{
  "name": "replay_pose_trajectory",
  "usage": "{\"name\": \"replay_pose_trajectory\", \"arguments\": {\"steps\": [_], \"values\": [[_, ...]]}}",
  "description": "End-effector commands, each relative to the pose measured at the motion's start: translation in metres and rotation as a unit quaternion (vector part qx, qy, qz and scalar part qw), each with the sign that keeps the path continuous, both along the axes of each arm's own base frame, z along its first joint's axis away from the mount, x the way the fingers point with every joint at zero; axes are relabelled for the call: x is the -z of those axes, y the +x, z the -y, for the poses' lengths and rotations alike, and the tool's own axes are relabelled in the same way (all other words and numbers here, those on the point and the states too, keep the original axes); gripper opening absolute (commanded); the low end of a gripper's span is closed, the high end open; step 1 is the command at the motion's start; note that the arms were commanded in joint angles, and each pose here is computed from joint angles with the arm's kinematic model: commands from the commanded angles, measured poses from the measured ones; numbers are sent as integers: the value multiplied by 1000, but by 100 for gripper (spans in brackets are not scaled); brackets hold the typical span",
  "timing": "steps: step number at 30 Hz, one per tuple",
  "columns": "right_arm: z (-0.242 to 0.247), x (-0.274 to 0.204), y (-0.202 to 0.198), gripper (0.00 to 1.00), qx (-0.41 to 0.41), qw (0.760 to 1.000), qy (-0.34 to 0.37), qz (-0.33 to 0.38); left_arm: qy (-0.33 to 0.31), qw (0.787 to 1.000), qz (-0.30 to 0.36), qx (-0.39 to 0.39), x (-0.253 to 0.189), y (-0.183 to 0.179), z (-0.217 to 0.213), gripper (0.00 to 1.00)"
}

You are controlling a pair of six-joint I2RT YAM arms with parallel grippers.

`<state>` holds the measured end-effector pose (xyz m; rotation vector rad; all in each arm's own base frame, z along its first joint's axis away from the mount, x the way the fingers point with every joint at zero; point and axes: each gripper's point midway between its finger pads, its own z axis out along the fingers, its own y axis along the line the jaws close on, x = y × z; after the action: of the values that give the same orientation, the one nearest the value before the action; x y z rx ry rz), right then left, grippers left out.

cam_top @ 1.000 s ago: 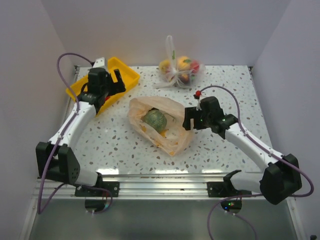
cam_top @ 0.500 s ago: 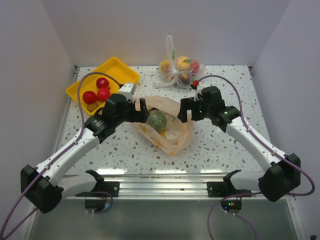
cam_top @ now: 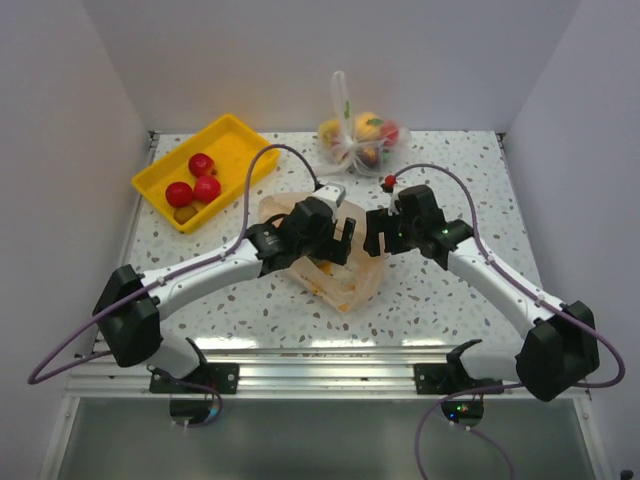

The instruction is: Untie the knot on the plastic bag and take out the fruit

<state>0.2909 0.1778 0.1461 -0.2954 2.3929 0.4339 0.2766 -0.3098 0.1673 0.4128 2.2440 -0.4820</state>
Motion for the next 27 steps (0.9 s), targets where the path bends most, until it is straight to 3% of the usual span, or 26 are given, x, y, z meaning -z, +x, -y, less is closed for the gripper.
{"name": "replay_pose_trajectory", "arguments": {"steps": [1, 4, 5, 7, 8, 11, 13, 27], "values": [[2, 6, 1, 76, 11, 1000, -1, 5, -24, 999, 27, -10, -20, 18, 22, 96], [5, 13, 2, 60, 26, 1000, -2, 4, -16, 1000, 21, -9, -11, 23, 31, 94], [5, 12, 3, 49, 30, 1000, 1, 9, -19, 1000, 19, -11, -12, 24, 35, 94], [5, 17, 2, 37, 37, 999, 7, 5, -11, 1000, 8, -13, -1, 25, 38, 94], [3, 15, 3, 24, 38, 999, 13, 9, -13, 1000, 6, -14, -1, 25, 41, 93], [0, 14, 3, 5, 42, 999, 29, 13, -10, 1000, 2, -16, 7, 27, 46, 91], [-2, 10, 3, 0, 43, 998, 39, 18, -6, 1000, 3, -23, 9, 30, 47, 89], [-5, 7, 3, 0, 40, 997, 53, 26, 35, 998, -2, -44, 40, 51, 58, 63]]}}
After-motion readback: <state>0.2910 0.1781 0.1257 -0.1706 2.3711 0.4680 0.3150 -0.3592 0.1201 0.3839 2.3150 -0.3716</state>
